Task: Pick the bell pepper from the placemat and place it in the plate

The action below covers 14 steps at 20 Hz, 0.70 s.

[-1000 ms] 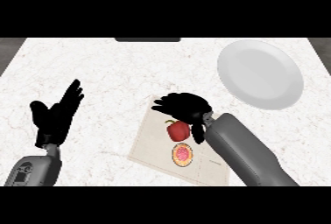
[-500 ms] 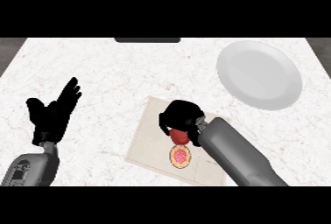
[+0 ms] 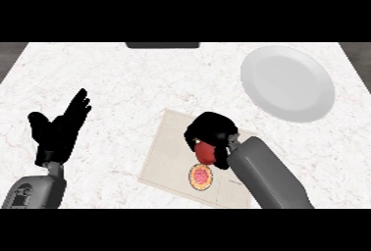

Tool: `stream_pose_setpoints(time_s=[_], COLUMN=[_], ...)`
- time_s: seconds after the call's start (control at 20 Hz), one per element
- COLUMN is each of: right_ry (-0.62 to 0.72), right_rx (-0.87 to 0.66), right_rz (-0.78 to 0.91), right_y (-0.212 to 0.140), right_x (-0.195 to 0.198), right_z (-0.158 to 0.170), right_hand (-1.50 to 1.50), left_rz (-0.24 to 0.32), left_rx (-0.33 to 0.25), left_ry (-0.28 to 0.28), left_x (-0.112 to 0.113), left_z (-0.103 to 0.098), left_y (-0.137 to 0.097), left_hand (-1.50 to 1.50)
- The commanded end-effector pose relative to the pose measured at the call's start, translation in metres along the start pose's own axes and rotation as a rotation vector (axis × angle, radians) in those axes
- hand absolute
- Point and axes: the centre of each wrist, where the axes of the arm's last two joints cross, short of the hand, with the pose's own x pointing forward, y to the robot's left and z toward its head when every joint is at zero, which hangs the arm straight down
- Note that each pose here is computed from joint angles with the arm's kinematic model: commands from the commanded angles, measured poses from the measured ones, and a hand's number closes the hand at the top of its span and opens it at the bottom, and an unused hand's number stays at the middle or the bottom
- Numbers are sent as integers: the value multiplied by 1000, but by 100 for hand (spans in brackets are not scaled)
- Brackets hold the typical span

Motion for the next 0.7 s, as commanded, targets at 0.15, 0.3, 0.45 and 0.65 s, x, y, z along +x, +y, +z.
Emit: stream_pose_setpoints(time_s=[0.15,0.3,0.45,0.65], right_ry=[178,202,212,298], right_rx=[-264,-482,-723,-945], right_rz=[-146,-100,-73,-40], right_y=[1,-15,-33,-59], right_x=[4,7,25,30], right_z=[27,40,57,82], right_hand=[150,150,150,150], left_rz=[1,2,0,-3], left_rx=[26,21,35,17], left_ry=[-16,-8,0,-8], left_x=[-6,-11,2,-6], left_z=[1,15,5,1], left_y=[-5,1,12,-7], left_hand=[0,0,0,0])
